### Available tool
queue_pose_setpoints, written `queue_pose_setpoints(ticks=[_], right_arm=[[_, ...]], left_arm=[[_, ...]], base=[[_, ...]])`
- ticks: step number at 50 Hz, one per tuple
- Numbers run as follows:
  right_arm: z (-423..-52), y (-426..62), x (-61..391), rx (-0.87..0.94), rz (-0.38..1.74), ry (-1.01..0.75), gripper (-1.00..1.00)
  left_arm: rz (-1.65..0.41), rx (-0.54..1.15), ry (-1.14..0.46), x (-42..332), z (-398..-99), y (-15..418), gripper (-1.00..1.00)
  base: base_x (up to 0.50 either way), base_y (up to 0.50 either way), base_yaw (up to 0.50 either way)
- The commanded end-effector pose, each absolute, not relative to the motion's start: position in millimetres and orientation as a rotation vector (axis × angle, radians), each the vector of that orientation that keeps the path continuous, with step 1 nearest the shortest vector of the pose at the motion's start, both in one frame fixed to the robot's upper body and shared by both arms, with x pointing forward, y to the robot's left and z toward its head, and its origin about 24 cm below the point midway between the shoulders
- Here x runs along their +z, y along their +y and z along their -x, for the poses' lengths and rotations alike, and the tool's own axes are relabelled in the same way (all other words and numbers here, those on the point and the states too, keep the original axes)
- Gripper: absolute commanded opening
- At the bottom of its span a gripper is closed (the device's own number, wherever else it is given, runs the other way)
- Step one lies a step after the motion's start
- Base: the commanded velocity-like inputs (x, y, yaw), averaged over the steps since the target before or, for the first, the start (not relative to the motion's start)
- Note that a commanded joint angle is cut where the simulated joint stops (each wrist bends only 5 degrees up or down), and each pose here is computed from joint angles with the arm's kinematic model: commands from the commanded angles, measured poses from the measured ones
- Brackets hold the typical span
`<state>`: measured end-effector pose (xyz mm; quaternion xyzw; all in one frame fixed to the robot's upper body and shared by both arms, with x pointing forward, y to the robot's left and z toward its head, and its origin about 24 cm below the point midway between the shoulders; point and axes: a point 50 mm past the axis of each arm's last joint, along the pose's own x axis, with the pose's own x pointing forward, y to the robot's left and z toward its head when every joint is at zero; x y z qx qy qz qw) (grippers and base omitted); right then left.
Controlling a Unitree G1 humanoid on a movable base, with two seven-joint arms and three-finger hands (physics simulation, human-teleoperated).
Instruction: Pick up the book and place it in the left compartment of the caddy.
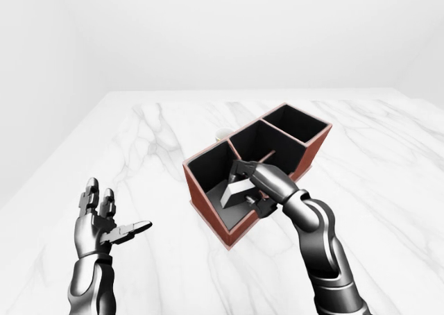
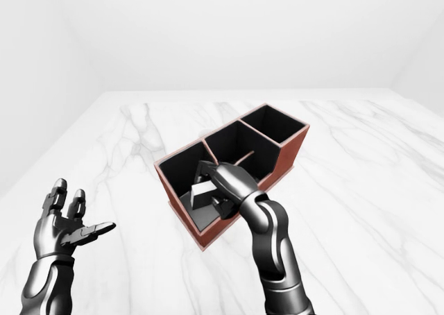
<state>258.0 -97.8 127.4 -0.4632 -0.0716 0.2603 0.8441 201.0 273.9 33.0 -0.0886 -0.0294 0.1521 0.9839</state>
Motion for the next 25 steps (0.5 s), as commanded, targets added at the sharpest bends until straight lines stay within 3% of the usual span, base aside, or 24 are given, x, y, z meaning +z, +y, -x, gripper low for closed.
queue_pose_setpoints(ticks=[1, 25], right_arm=[[-257.4, -91.3, 115.3, 0.531, 0.916, -0.14, -1.0], [-262.2, -93.3, 110.5, 0.348, 1.078, -0.139, -1.0]], left_arm=[[0.183, 0.306, -0.051, 30.9, -201.2, 274.5, 1.0], [0.187, 0.305, -0.043, 28.8, -200.3, 274.4, 1.0]], base=[[0.0, 0.0, 0.0], [0.0, 0.0, 0.0]])
